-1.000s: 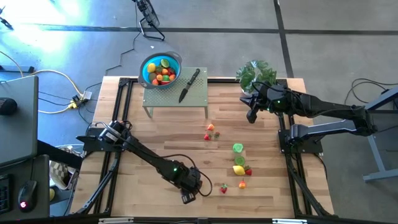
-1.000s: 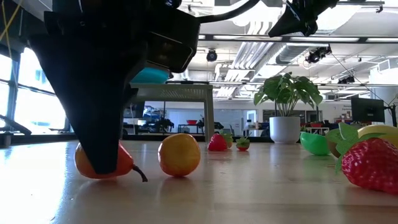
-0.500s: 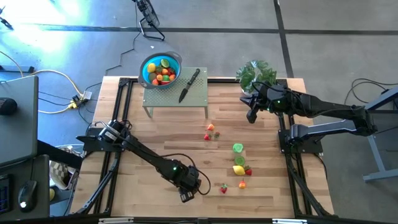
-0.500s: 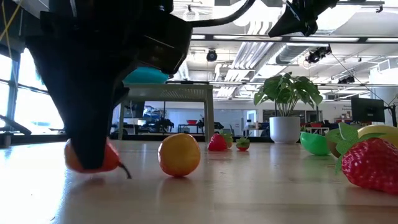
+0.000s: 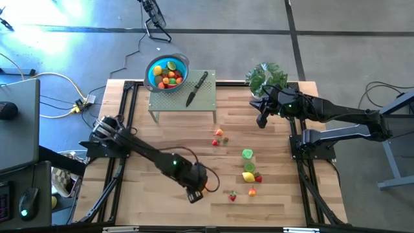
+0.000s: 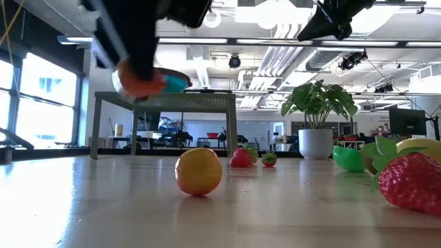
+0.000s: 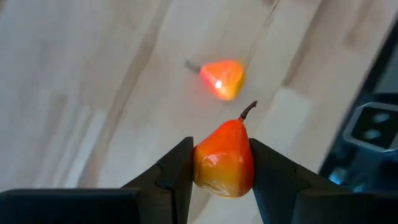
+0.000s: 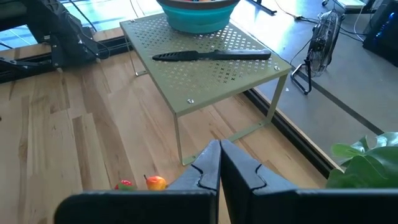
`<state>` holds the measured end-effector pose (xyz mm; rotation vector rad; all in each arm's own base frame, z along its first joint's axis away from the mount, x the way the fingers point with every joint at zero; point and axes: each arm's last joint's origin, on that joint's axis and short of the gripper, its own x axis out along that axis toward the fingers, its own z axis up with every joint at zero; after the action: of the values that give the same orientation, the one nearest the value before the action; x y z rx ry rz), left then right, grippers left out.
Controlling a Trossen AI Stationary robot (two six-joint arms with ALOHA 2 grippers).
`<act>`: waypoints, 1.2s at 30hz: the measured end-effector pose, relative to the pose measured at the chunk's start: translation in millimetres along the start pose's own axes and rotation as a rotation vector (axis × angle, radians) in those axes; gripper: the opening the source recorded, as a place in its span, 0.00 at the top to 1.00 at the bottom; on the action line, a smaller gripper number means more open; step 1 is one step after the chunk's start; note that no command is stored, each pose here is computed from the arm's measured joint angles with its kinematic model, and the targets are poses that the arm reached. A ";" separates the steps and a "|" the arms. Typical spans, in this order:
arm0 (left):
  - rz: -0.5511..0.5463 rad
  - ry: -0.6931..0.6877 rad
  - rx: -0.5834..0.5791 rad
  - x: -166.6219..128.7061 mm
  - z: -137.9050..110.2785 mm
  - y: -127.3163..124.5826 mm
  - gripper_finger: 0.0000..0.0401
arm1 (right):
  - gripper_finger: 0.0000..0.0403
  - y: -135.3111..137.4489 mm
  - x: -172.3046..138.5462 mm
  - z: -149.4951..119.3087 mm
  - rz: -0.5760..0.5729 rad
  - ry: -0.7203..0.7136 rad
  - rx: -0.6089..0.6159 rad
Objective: Pick & Place Fruit
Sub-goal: Put the orange pear into the strainer bowl on the shelf
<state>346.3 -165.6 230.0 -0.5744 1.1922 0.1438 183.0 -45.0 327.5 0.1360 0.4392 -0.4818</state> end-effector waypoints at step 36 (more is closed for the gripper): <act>-0.050 -0.640 0.066 -212.5 63.0 117.6 0.68 | 0.99 -0.3 0.0 0.0 -0.009 -0.001 0.010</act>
<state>271.2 5.7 397.3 -0.4507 0.5589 0.2245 182.9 -45.3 327.5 0.1433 0.4368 -0.4928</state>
